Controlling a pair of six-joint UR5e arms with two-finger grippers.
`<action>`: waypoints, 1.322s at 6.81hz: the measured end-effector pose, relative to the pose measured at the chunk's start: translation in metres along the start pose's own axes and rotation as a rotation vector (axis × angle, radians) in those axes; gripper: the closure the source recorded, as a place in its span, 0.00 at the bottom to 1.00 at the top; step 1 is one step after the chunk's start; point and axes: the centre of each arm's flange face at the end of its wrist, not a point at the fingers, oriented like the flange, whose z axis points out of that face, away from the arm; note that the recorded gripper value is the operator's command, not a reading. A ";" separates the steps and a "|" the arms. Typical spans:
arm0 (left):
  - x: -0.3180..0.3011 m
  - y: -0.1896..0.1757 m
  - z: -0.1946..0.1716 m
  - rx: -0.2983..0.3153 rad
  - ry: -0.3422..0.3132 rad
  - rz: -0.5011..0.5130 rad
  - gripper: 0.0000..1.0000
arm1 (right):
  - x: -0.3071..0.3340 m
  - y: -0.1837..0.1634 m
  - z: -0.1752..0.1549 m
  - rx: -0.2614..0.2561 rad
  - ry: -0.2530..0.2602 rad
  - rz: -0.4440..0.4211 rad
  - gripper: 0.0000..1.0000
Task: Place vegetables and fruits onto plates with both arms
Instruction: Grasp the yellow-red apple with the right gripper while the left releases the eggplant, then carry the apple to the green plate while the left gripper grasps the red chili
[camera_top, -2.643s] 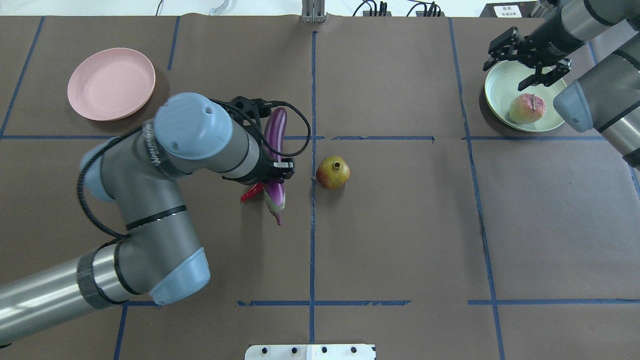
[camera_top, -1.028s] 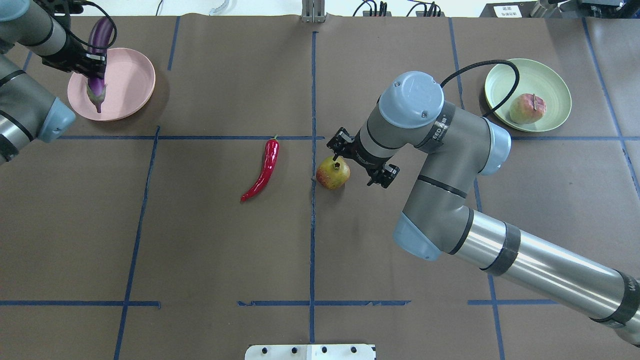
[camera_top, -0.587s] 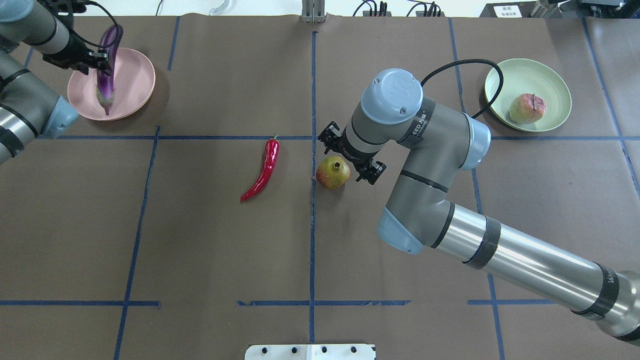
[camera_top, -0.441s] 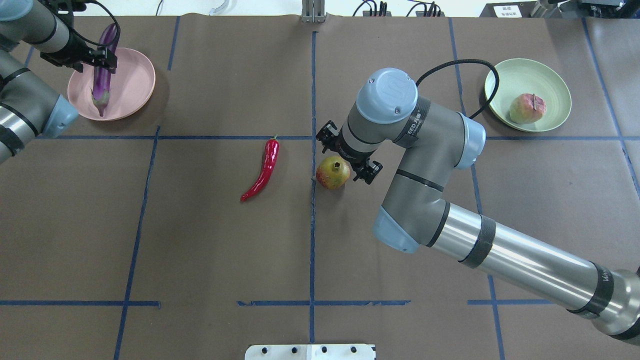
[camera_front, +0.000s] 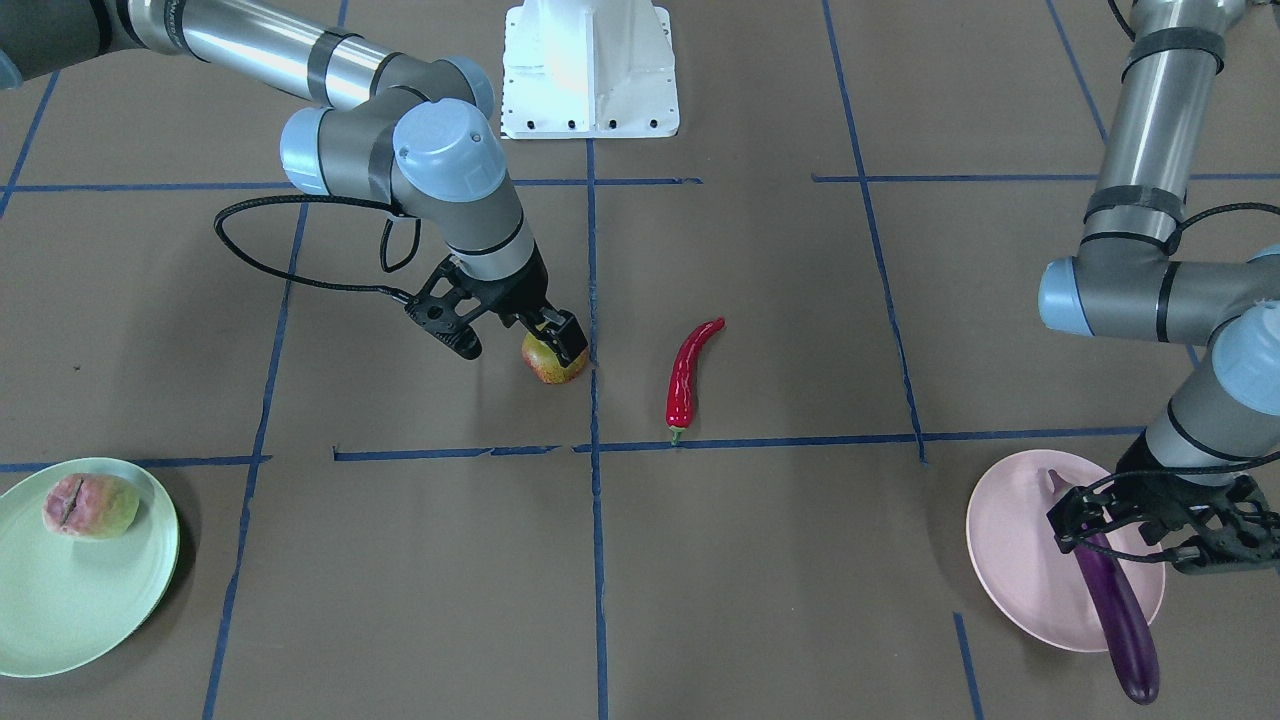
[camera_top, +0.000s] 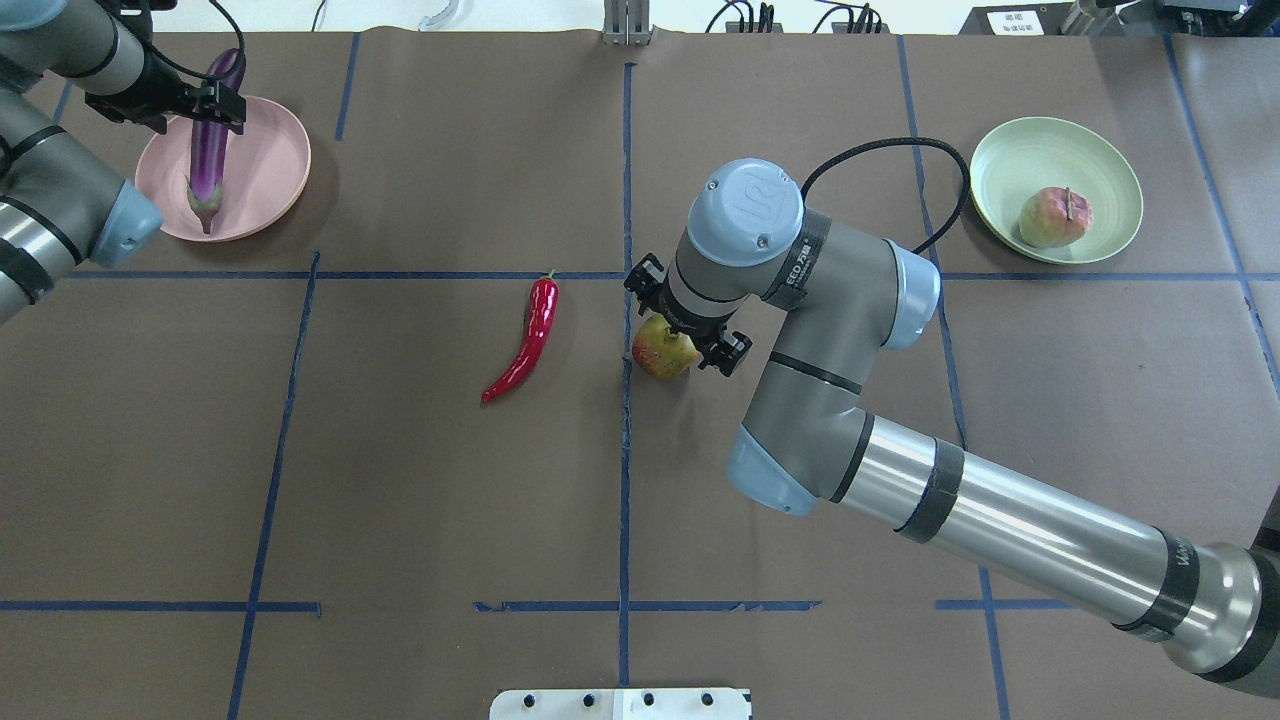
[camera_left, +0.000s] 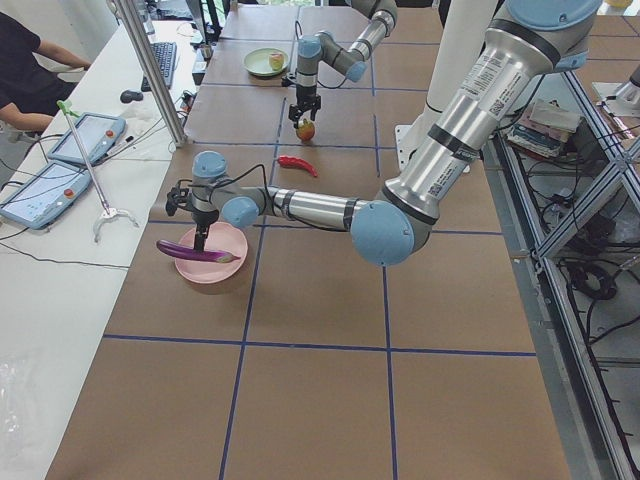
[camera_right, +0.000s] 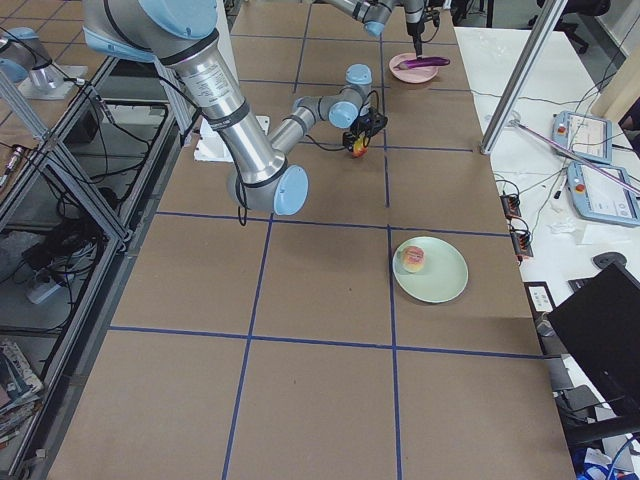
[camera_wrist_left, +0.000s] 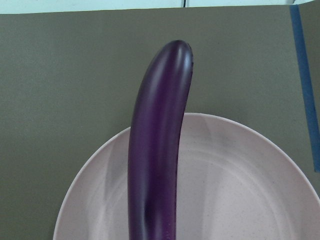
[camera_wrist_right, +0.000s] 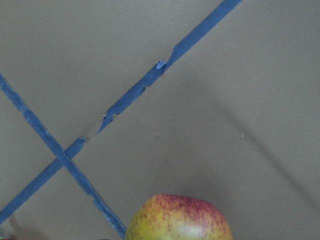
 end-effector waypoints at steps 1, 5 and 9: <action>0.023 0.001 -0.013 0.006 0.041 -0.010 0.00 | 0.001 0.006 0.008 0.009 0.006 -0.006 0.28; 0.200 0.100 -0.028 -0.102 0.267 0.136 0.00 | -0.008 0.004 -0.008 0.069 -0.051 0.009 1.00; 0.347 0.197 -0.024 -0.128 0.322 0.285 0.28 | 0.048 -0.236 -0.128 0.097 -0.069 -0.161 1.00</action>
